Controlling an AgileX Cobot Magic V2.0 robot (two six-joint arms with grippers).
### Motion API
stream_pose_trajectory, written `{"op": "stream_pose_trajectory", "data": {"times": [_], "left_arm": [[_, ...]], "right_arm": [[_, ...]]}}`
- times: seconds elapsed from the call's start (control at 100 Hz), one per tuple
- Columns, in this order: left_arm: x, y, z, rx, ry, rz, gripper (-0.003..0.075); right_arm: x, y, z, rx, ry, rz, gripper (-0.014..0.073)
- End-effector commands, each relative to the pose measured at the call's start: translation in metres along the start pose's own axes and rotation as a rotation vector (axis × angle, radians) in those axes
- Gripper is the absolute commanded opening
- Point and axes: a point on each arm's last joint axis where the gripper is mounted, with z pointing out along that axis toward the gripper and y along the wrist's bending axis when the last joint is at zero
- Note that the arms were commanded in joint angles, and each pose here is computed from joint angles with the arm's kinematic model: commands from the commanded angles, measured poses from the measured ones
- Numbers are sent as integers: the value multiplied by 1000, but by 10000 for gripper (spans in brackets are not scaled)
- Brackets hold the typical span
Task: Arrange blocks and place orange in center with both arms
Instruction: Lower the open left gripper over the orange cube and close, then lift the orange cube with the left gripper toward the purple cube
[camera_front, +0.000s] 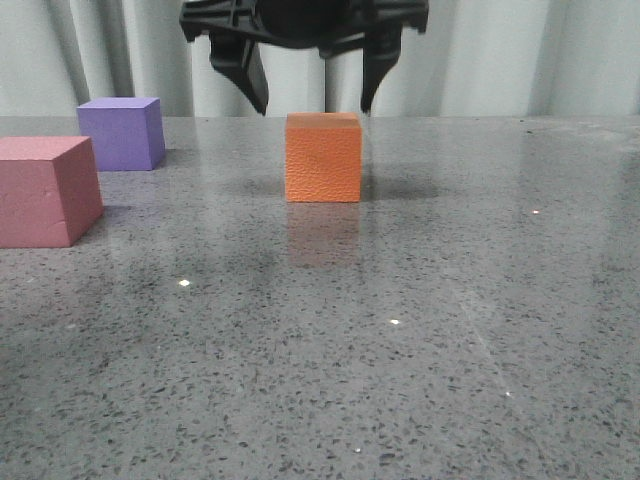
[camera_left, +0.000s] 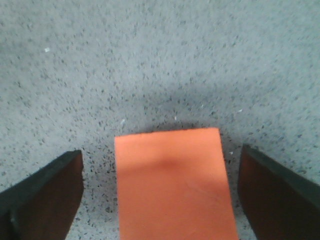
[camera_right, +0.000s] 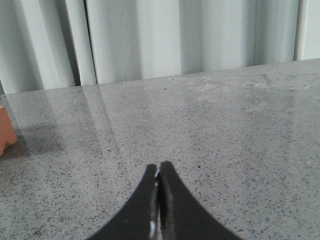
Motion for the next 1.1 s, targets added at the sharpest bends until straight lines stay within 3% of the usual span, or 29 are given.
{"op": "stream_pose_trajectory", "data": {"times": [0.0, 0.26, 0.35, 0.44, 0.59, 0.66, 0.93, 1.09], "left_arm": [[-14, -3, -21, 57, -61, -30, 585], [-6, -7, -10, 55, -19, -38, 584], [-7, -7, -10, 57, -20, -34, 550], [-7, -7, -10, 57, -21, -26, 454], [-7, -7, -11, 58, -25, 0, 200], [-10, -6, -17, 66, -38, 28, 139], [-35, 12, -72, 84, -180, 60, 140], [-48, 32, -104, 20, -268, 79, 140]], "right_arm": [[-13, 2, -3, -22, -114, 1, -67], [-13, 2, -3, -22, -114, 1, -67], [-13, 2, -3, -22, -114, 1, -67], [-13, 2, -3, -22, -114, 1, -67], [-13, 2, -3, -22, -114, 1, -67], [-13, 2, -3, -22, -114, 1, -67], [-13, 2, -3, -22, -114, 1, -67], [-13, 2, -3, -22, -114, 1, -67]]}}
